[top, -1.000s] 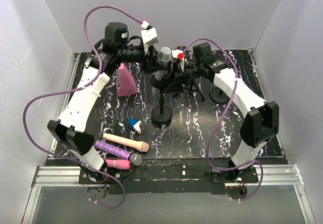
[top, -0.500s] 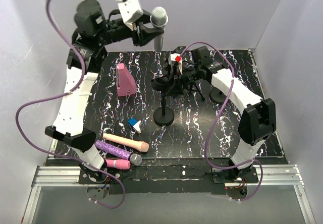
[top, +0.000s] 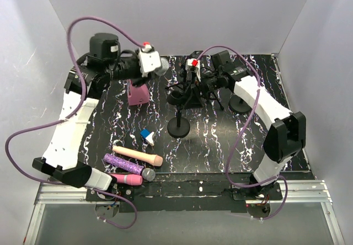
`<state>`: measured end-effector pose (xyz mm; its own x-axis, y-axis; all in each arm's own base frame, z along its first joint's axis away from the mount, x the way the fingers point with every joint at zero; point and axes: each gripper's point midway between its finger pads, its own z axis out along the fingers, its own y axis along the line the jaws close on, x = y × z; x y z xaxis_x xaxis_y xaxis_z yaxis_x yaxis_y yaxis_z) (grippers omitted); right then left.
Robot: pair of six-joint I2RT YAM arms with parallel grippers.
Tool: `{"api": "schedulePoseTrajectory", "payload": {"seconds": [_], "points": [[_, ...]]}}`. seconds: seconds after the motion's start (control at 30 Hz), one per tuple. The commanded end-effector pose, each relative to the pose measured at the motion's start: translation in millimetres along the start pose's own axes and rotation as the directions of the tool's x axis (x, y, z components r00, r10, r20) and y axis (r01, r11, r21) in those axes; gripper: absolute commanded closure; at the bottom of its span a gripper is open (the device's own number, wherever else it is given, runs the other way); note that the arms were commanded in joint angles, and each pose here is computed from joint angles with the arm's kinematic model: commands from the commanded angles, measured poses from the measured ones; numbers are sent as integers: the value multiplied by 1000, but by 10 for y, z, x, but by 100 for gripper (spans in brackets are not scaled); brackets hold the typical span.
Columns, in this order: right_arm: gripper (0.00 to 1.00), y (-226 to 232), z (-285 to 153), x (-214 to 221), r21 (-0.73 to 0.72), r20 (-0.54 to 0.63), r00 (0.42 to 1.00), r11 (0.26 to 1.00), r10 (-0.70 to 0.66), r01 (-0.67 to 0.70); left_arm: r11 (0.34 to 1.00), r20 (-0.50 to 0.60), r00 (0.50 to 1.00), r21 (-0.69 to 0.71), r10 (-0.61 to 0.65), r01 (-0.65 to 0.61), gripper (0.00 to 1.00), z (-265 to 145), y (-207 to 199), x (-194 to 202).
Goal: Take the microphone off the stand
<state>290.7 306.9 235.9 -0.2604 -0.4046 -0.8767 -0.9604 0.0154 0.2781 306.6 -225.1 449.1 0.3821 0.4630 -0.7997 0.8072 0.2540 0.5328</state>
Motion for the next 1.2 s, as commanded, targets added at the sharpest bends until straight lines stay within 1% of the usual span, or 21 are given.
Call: {"api": "schedulePoseTrajectory", "payload": {"seconds": [0.0, 0.07, 0.17, 0.23, 0.37, 0.47, 0.57, 0.7, 0.87, 0.93, 1.03, 1.07, 1.17], "points": [[14, 303, -250, -442, 31, 69, 995, 997, -73, 71, 980, -283, 956, 199, 75, -18, 100, -249, -597, 772], [13, 359, -287, -501, 31, 80, 993, 996, -83, 81, 955, -348, 934, 296, 74, 34, 100, -327, -883, 1009], [13, 406, -335, -571, 37, 92, 991, 995, -97, 94, 903, -404, 911, 417, 83, 103, 100, -426, -1296, 1314], [12, 436, -374, -623, 46, 100, 989, 994, -106, 102, 878, -407, 908, 466, 103, 109, 100, -471, -1503, 1464], [12, 446, -457, -709, 77, 119, 987, 992, -112, 104, 831, -376, 911, 552, 171, 72, 100, -537, -1868, 1731], [12, 425, -501, -721, 94, 130, 987, 992, -94, 83, 773, -378, 906, 626, 189, 100, 100, -567, -2161, 1979], [12, 419, -536, -719, 104, 135, 987, 992, -85, 71, 751, -385, 899, 652, 207, 106, 100, -500, -2288, 2213], [13, 451, -572, -686, 109, 130, 988, 992, -77, 63, 735, -386, 885, 673, 259, 79, 100, -370, -2364, 2537], [14, 490, -598, -619, 109, 115, 991, 993, -65, 53, 689, -406, 877, 713, 256, 129, 100, -266, -2524, 2827], [15, 495, -609, -597, 112, 112, 992, 993, -60, 48, 690, -414, 876, 710, 247, 141, 95, -193, -2559, 2924], [15, 497, -609, -538, 119, 101, 994, 992, -51, 39, 720, -432, 872, 678, 230, 145, 73, -62, -2533, 3043], [15, 494, -607, -513, 121, 95, 994, 992, -49, 37, 726, -433, 871, 673, 231, 142, 69, -32, -2522, 3073], [16, 457, -583, -463, 120, 83, 995, 992, -46, 36, 719, -436, 874, 677, 217, 159, 60, 7, -2555, 3111]]}}
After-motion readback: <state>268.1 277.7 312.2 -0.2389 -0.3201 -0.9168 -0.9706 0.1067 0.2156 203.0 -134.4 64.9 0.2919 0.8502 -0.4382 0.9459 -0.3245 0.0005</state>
